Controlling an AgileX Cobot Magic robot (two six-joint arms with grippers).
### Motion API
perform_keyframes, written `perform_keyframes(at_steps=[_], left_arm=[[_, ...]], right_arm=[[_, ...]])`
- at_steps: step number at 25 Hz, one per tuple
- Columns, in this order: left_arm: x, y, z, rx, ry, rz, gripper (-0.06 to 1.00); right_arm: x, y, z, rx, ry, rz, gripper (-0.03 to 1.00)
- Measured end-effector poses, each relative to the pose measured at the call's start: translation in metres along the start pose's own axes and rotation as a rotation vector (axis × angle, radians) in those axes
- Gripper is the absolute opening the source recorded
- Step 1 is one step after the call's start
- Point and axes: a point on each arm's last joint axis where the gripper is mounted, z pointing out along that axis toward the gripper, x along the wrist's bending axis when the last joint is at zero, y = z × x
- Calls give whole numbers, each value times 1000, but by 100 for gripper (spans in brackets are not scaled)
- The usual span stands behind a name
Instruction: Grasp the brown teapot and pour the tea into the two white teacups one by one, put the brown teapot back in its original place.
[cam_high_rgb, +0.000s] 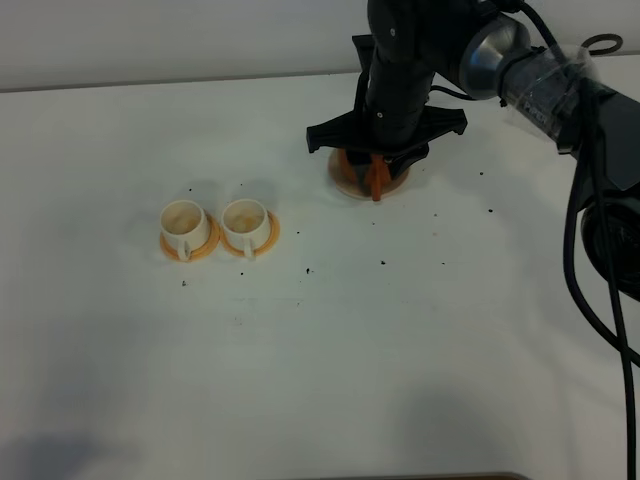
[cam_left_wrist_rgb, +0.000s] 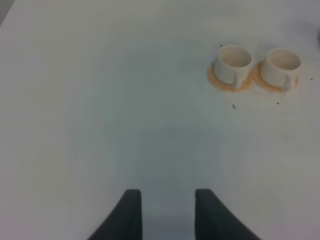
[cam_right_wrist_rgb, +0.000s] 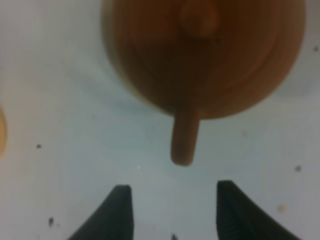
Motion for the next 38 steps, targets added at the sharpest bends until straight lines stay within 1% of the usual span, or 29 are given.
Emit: perform_keyframes(at_steps=[6, 13, 18, 25, 30, 38], left_arm=[[0, 0, 0, 0, 4, 2, 26], [1, 0, 0, 0, 8, 3, 26], [3, 0, 0, 0, 34, 14, 26], [6, 0, 0, 1, 71, 29, 26], [6, 0, 0, 2, 71, 29, 26], [6, 0, 0, 2, 71, 30, 26]], right_arm=[[13, -2, 7, -37, -45, -56, 37], [16, 0, 14, -76, -85, -54, 36], [15, 4, 19, -88, -114, -54, 36], [12, 4, 20, -81, -128, -29, 36], [9, 4, 21, -73, -133, -18, 36], [10, 6, 21, -91, -126, -20, 36]])
